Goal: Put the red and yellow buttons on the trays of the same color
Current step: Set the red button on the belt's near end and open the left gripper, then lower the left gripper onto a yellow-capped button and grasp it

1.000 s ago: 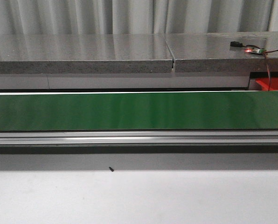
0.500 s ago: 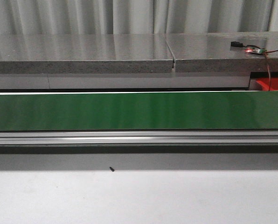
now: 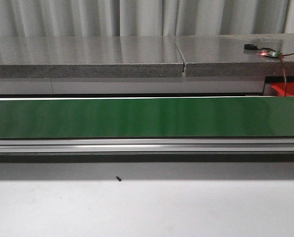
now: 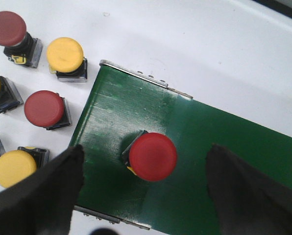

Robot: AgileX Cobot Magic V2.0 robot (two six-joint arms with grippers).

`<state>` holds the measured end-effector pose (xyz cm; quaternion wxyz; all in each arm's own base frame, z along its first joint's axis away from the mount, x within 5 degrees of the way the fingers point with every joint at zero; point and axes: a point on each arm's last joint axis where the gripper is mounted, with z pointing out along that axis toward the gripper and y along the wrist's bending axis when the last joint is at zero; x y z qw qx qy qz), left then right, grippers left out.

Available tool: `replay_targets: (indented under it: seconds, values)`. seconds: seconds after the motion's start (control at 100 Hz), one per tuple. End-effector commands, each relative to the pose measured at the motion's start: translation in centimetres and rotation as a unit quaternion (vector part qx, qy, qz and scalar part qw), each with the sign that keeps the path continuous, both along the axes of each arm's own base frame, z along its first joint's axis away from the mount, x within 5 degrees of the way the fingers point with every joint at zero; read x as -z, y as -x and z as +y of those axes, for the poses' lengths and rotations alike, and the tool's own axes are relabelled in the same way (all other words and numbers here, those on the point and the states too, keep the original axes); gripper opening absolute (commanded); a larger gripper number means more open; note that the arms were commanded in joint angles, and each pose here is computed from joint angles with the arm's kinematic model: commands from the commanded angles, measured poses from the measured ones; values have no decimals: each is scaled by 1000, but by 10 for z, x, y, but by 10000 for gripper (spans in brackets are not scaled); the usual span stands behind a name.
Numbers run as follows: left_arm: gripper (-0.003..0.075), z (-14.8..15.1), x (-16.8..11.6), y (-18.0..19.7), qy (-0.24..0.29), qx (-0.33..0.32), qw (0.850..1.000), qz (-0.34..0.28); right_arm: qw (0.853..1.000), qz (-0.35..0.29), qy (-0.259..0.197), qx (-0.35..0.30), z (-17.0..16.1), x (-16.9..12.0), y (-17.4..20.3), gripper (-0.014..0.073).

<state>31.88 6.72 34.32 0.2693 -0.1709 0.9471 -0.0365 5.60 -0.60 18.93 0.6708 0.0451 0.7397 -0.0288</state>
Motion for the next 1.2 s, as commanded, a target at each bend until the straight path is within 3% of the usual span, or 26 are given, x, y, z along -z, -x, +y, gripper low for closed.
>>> replay_targets:
  seconds: [0.0,0.17,0.32,0.44,0.56,1.0,1.19]
  values:
    - [446,1,-29,13,1,-18,998,-53,998,-56,9,-1,0,-13,2,-67]
    - [442,23,-24,31,6,-88,995,-41,998,-56,9,-1,0,-13,2,-67]
    - [442,42,-4,43,18,-152,988,5,998,-56,9,-1,0,-13,2,-67]
    - [442,60,9,44,19,-221,975,24,998,-56,9,-1,0,-13,2,-67]
    - [442,72,25,43,36,-249,966,64,998,-56,9,-1,0,-13,2,-67]
    - [442,85,79,16,68,-262,954,131,998,-56,9,-1,0,-13,2,-67]
    - [442,90,93,4,71,-264,955,118,998,-56,9,-1,0,-13,2,-67]
